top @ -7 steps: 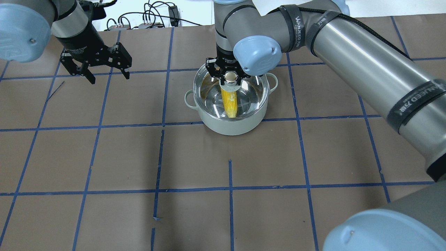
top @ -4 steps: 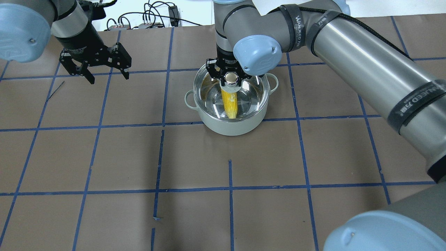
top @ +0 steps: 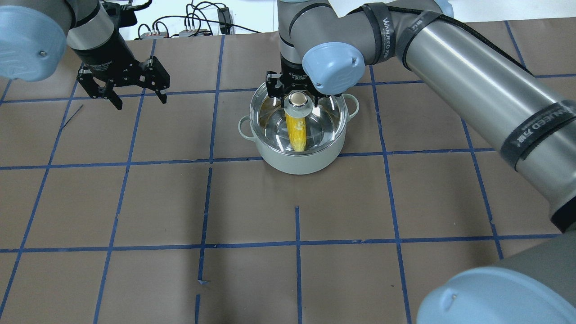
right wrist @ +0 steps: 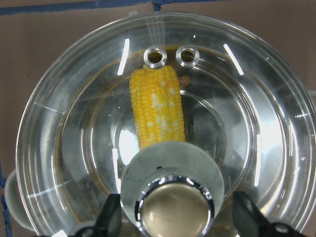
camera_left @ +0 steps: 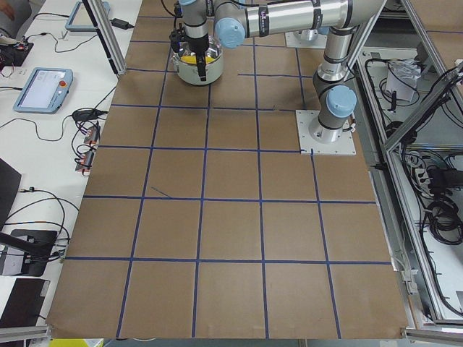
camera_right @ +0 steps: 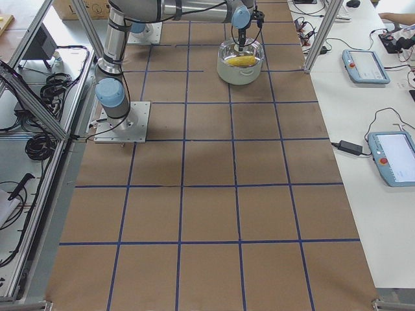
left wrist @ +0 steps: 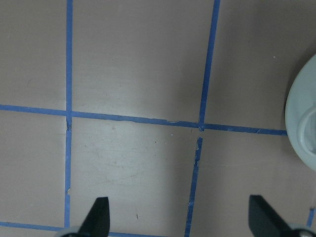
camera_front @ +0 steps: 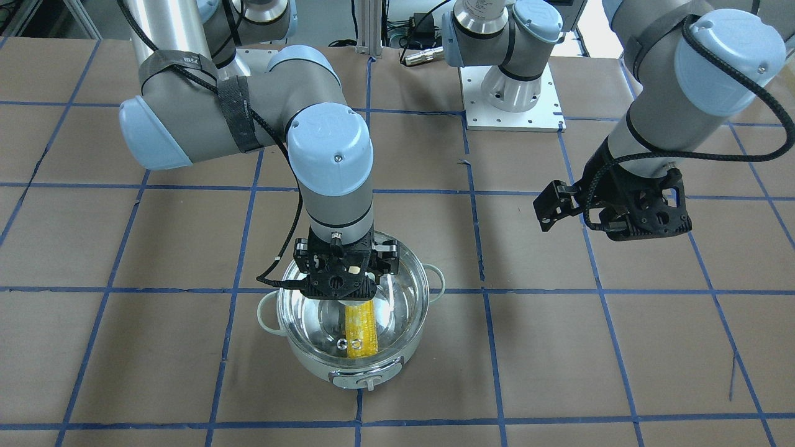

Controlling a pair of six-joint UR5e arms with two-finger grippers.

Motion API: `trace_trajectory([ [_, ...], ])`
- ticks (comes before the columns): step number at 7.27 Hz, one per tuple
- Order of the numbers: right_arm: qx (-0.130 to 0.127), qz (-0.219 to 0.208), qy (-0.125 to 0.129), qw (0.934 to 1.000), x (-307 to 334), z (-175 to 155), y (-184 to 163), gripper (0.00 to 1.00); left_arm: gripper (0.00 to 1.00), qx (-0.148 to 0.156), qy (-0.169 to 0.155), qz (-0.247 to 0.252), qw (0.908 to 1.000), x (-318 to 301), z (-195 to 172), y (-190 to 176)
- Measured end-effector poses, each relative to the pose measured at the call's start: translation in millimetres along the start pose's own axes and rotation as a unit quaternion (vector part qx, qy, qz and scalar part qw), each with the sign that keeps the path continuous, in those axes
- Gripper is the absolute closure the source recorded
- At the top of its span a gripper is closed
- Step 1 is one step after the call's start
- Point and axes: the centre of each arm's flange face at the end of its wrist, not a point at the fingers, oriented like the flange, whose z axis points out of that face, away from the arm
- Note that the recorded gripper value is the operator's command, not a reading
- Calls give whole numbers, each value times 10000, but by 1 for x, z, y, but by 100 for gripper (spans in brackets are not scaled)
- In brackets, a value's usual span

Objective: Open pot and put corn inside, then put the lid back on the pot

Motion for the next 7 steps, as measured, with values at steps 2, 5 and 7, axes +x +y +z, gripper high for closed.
trace_trajectory([
  [2,98,-41,-39,9999,1,-10,-5,1,0,-21,3,-1,10000,0,2,0],
  [5,225,-482,25,9986,35,-47,-24,1,0,-17,-4,-3,10000,0,2,-1],
  [7,-18,-923,120,9957,96,-94,-11,1,0,-6,-15,-7,10000,0,0,-1],
])
